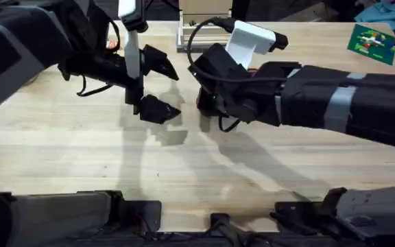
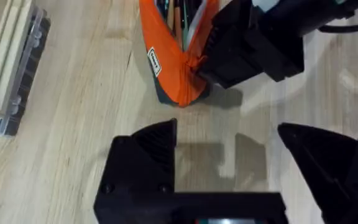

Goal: Unzip the bag, pick up the pens from the table one at a time and place them inside, then zip the bag closed.

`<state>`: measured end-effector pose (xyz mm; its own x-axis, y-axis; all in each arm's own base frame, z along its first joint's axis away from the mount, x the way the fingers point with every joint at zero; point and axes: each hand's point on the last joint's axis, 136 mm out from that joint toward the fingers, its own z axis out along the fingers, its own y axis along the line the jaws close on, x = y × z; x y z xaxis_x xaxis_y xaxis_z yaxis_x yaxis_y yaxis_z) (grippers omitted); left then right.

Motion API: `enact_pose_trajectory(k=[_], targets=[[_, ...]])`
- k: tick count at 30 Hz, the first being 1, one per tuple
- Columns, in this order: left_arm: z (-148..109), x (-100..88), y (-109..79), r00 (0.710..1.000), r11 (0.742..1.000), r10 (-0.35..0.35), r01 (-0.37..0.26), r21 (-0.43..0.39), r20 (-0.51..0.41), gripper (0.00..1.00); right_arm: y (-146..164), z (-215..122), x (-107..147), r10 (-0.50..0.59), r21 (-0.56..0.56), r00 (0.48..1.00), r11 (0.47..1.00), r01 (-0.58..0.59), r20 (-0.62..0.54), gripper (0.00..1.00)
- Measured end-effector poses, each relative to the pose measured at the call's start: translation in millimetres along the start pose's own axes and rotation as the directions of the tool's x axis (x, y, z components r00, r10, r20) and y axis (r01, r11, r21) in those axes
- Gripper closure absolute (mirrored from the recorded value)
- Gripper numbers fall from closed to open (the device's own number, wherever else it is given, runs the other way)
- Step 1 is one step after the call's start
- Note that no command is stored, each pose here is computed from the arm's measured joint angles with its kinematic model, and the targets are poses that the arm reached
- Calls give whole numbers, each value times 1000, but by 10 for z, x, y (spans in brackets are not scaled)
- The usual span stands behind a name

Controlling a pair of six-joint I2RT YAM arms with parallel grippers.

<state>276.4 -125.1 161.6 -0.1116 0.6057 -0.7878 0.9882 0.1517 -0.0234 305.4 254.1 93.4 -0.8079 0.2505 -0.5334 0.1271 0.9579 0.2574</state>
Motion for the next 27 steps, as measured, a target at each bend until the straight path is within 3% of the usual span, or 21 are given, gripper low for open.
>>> enact_pose_trajectory(k=[11,19,27], targets=[[0,0,0,1000,1000,0,0,0,0,8,44,-142,-90,-46,-33,999,998,47,25,970],[0,0,0,1000,1000,0,0,0,0,8,127,-441,-272,-22,-106,997,994,30,79,970],[0,-2,10,1000,1000,4,-4,-3,1,8,123,-512,-298,-16,-118,996,993,26,86,970]])
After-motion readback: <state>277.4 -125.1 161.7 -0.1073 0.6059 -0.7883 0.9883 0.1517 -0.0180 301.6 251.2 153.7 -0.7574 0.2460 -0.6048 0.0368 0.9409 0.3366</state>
